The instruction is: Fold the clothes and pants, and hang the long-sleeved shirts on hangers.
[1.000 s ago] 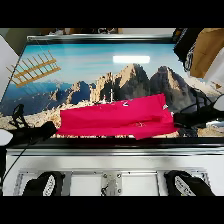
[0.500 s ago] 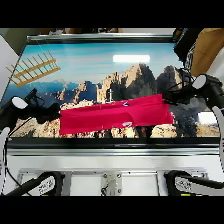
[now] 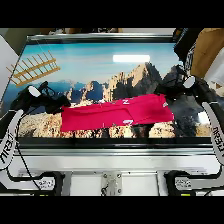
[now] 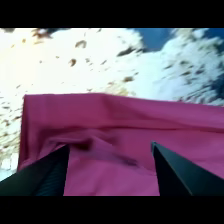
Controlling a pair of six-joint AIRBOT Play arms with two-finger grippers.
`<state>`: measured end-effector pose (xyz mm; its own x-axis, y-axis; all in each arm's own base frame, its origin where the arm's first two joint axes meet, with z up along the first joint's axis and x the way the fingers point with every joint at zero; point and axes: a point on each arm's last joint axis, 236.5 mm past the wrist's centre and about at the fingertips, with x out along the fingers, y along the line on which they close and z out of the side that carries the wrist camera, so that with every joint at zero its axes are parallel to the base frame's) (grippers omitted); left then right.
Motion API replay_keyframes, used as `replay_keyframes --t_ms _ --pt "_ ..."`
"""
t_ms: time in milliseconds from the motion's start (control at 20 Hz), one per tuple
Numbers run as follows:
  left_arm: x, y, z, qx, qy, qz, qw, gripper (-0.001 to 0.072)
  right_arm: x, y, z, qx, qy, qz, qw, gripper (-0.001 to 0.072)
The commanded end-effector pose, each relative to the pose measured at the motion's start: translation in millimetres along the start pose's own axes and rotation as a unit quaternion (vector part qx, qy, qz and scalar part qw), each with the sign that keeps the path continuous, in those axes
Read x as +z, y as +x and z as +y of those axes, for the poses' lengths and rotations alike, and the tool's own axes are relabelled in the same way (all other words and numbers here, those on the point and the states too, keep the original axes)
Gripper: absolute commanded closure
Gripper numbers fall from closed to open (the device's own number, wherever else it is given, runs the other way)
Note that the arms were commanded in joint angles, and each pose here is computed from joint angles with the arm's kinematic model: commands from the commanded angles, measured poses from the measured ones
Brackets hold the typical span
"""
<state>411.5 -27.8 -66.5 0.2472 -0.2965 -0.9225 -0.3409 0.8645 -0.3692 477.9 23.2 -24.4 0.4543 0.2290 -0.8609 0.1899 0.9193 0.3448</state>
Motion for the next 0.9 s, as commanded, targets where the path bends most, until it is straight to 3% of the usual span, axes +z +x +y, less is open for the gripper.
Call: replay_keyframes --t_ms 0,150,200,250,300,550,850 --pt "21.2 -31.6 -24.1 -0.014 0.026 -0.040 0.999 0.0172 21.9 -21.4 -1.9 0.013 -0.015 -0.018 1.000 -0.0008" --pt "13.7 -69.3 -39.8 -0.028 0.044 -0.067 0.996 0.0174 16.9 -43.4 -46.7 0.000 -0.025 0.021 0.999 -0.0008" --pt "4.8 -75.4 -43.4 -0.030 0.051 -0.071 0.996 0.0271 9.2 -45.2 -68.3 -0.005 -0.021 0.042 0.999 -0.0008" --pt "-4.8 -77.9 -46.5 -0.032 0.057 -0.070 0.995 0.0518 0.7 -44.7 -86.7 -0.001 -0.011 0.063 0.998 -0.0008" --pt "-14.9 -78.4 -50.4 -0.035 0.065 -0.071 0.995 0.0695 -8.6 -41.7 -101.4 0.015 0.004 0.084 0.996 -0.0008" --pt "-65.6 -65.3 -67.8 -0.044 0.081 -0.048 0.995 0.0700 -32.8 -8.4 -141.5 0.121 0.097 0.127 0.980 -0.0008" --pt "-93.1 -55.4 -105.6 -0.063 0.120 -0.036 0.990 0.0700 -64.7 26.5 -128.3 0.153 0.073 0.187 0.968 -0.0008"
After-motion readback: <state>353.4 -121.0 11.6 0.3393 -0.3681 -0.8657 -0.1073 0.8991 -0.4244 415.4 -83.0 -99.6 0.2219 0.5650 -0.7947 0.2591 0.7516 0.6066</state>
